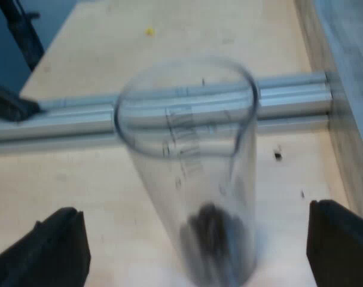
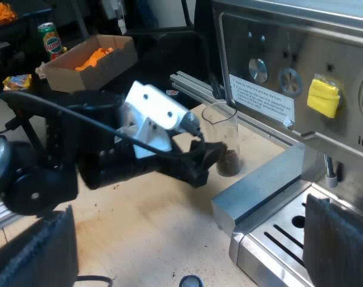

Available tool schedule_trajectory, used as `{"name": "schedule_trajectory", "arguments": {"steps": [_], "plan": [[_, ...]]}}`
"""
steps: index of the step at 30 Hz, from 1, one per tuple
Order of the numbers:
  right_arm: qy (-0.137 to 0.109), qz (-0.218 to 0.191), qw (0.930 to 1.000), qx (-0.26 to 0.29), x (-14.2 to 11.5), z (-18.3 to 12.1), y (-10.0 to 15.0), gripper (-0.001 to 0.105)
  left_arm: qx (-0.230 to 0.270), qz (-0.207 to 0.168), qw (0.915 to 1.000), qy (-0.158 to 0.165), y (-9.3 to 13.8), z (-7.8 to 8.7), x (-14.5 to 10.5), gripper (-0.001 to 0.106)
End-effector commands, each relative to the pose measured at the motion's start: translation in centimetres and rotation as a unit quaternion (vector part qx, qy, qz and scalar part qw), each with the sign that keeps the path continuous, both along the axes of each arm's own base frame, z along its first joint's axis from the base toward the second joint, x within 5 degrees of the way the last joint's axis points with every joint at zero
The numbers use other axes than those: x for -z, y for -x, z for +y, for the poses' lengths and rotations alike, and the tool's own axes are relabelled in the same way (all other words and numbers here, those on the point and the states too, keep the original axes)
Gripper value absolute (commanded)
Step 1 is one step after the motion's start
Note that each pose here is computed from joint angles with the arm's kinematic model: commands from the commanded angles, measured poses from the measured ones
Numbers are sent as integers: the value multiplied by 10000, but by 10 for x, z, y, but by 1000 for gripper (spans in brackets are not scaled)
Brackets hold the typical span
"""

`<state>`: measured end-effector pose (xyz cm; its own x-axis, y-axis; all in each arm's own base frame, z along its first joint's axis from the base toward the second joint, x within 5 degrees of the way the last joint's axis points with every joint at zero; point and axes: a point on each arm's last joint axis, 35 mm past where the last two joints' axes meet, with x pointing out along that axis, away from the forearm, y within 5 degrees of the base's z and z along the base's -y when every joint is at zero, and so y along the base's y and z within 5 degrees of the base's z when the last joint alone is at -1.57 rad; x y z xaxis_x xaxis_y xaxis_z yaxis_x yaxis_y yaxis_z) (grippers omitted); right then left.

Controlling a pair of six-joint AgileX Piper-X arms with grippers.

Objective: Pour the beans into the coffee machine

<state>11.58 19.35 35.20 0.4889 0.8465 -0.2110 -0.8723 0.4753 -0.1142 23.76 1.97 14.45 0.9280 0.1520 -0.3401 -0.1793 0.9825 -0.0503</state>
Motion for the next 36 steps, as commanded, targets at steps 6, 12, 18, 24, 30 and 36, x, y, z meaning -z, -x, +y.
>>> {"name": "schedule_trajectory", "arguments": {"steps": [6, 12, 18, 24, 30, 36], "plan": [[-110, 22, 9999, 19, -3, 0, 0, 78, -1, -135, 9996, -248, -28, 3, -6, 75], [-113, 27, 9999, 102, -3, 0, 0, 78, 0, -147, 9996, -254, -36, 3, -6, 75], [-113, 27, 9999, 102, -3, 0, 0, 78, 4, -142, 9995, -266, -36, 3, -6, 37], [-113, 27, 9999, 102, -3, 0, 0, 78, 54, -117, 9991, -409, -36, 3, -6, 3], [-113, 27, 9999, 102, -3, 0, 0, 78, 155, -77, 9949, -996, -35, 4, -11, 0], [-113, 27, 9999, 102, -3, 0, 0, 78, -37, -571, 9928, -1054, -26, 3, -47, 0]]}}
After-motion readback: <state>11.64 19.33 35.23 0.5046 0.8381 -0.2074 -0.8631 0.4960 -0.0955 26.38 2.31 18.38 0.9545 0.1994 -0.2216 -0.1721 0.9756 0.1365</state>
